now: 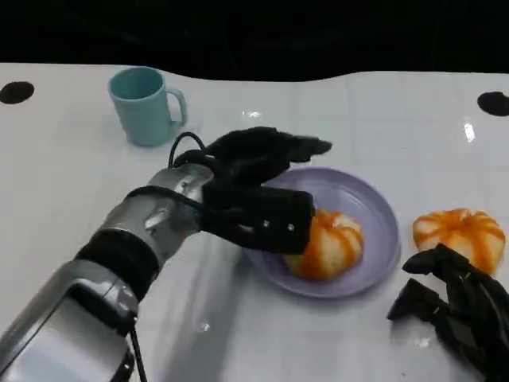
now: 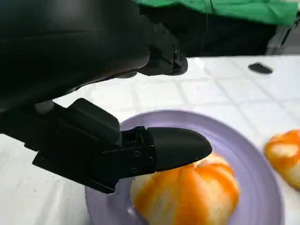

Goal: Grasp the bread from the table and place it into the plate.

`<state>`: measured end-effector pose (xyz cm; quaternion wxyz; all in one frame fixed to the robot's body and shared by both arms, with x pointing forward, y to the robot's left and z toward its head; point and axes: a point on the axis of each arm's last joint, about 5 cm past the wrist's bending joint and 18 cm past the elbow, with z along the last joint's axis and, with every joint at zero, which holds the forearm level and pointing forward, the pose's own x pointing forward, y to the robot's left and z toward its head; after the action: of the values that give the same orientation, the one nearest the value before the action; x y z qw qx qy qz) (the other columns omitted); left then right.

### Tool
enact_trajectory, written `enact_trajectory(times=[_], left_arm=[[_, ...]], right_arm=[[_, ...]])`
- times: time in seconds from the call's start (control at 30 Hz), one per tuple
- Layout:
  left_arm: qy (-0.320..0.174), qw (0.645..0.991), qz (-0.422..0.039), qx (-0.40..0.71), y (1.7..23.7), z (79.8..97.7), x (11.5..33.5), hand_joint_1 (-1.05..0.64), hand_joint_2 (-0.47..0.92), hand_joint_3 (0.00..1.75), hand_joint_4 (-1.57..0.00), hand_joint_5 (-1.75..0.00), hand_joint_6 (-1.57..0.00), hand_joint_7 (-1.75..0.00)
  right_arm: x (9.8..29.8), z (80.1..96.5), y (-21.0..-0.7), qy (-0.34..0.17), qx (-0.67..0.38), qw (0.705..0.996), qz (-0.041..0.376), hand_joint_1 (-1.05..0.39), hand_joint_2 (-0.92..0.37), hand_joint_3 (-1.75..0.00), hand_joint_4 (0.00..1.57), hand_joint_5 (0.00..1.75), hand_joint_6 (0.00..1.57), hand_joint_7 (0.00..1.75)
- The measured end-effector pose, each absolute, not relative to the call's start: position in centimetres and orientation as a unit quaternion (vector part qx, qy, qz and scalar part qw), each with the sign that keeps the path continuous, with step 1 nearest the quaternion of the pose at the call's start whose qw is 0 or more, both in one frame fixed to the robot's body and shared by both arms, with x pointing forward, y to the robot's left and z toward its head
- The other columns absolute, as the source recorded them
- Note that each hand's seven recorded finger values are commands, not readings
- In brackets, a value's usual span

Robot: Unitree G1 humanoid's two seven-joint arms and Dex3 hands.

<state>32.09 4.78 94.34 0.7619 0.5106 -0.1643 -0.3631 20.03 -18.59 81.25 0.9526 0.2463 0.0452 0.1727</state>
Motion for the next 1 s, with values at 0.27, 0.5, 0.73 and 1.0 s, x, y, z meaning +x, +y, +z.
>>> enact_trajectory(times=[0.27,0.5,0.73,1.0], left_arm=[[-0.156,0.854,-0.361,0.342,8.3,92.5,30.6,-0.83,0.92,0.53,-0.17,-0.35,-0.29,-0.04],[-0.155,0.94,-0.298,0.062,11.5,90.2,27.1,-0.64,0.92,0.42,-0.54,-0.66,-0.55,-0.11],[-0.108,0.94,-0.253,-0.201,12.9,88.3,23.5,-0.57,0.92,0.41,-0.7,-1.12,-0.85,-0.26],[-0.037,0.905,-0.241,-0.349,14.2,87.1,21.0,-0.56,0.92,0.42,-0.75,-1.67,-0.72,-1.12]], right_arm=[[20.0,81.2,-18.6,0.043,0.245,0.953,0.175,-0.56,-0.92,-0.22,0.68,1.52,0.61,1.2],[19.9,81.2,-18.6,0.043,0.244,0.953,0.173,-0.56,-0.92,-0.21,0.67,1.53,0.62,1.2],[19.9,81.1,-18.6,0.045,0.244,0.953,0.175,-0.55,-0.92,-0.23,0.65,1.52,0.6,1.21],[19.8,81.1,-18.5,0.047,0.245,0.952,0.176,-0.55,-0.92,-0.19,0.67,1.52,0.61,1.18]])
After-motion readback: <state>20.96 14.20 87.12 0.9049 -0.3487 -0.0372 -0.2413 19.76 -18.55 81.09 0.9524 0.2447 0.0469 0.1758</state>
